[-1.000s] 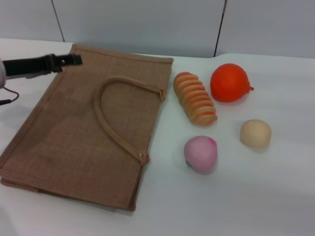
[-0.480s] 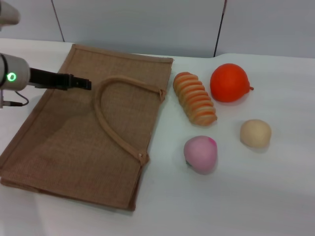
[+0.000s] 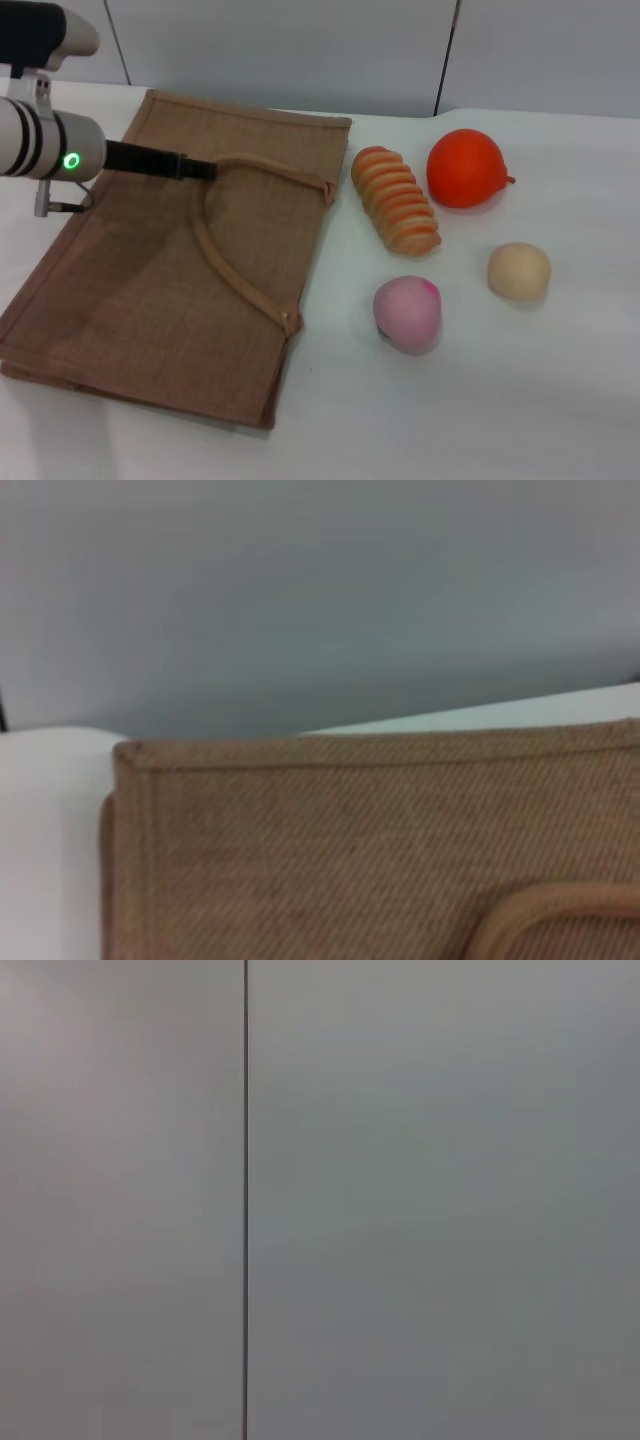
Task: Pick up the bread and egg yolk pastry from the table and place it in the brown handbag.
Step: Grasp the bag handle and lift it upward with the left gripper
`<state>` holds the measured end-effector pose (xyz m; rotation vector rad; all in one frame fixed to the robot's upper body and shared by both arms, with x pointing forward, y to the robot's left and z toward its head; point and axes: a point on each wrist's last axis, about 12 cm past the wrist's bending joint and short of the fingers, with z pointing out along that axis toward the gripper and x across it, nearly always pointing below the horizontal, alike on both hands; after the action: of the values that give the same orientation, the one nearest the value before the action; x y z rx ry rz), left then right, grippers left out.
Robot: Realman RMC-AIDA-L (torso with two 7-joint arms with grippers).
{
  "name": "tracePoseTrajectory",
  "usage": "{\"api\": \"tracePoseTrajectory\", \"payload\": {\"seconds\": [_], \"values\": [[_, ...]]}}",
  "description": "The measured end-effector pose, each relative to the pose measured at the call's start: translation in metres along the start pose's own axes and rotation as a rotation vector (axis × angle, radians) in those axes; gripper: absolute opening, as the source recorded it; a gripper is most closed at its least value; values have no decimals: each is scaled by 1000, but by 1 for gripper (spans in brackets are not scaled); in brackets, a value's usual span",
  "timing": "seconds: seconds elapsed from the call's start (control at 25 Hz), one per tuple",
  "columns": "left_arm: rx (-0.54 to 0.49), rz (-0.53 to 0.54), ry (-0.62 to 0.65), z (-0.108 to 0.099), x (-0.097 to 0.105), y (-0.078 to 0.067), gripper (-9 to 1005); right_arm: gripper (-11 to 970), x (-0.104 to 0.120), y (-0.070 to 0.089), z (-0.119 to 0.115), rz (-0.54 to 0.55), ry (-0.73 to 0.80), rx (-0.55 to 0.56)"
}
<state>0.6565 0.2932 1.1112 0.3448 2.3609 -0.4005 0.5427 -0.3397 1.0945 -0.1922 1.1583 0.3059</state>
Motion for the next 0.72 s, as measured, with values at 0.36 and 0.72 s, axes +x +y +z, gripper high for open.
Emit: {"api": "tracePoseTrajectory", "payload": {"seconds": [0.36,0.72], "values": [[49,34,1,9,4,-10,748,902,0,0,0,1,-4,-1],[48,49,14,11,4,-13,738,902,-1,0,1,1,-7,-3]]}}
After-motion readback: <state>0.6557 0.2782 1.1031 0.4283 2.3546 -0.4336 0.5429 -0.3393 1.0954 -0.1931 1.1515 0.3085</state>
